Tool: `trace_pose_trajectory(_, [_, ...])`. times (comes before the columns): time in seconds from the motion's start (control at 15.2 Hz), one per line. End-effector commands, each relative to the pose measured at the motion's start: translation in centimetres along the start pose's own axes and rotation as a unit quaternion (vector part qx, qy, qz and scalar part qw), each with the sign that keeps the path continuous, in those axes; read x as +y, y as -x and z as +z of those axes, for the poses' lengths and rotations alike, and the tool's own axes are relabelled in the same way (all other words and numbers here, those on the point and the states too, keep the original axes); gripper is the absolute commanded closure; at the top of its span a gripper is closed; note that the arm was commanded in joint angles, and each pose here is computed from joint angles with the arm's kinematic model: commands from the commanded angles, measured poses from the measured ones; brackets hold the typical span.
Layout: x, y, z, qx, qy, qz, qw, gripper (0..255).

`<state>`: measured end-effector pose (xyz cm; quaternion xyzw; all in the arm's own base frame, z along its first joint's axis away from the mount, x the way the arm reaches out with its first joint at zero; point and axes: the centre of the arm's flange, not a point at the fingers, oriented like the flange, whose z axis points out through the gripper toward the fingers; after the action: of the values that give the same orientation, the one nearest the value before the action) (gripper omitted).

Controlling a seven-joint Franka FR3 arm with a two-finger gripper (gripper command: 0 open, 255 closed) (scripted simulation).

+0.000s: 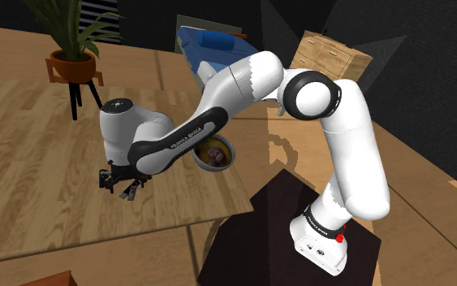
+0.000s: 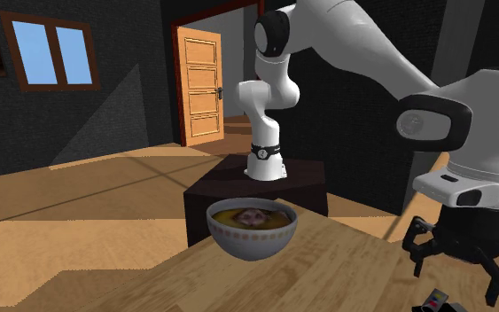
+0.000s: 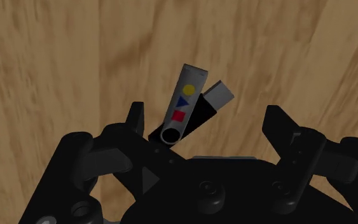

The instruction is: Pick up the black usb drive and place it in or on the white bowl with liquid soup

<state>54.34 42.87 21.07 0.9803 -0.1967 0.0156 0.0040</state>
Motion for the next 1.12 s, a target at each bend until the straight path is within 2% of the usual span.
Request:
trace_pose_trajectory(0.0, [-0.2, 0.0, 1.0, 0.000, 0.000, 0.001, 1.0000, 0])
trace_pose_trajectory(0.33, [-0.2, 0.0, 3.4, 0.000, 0.000, 0.001, 1.0000, 0])
trace_pose_trajectory(0.79, [-0.2, 0.0, 3.4, 0.000, 0.000, 0.001, 1.0000, 0])
trace_pose_trajectory(0.86, [-0.2, 0.0, 3.4, 0.000, 0.000, 0.001, 1.0000, 255])
trace_pose_trajectory(1.06, [-0.2, 0.0, 3.4, 0.000, 0.000, 0.001, 1.0000, 255])
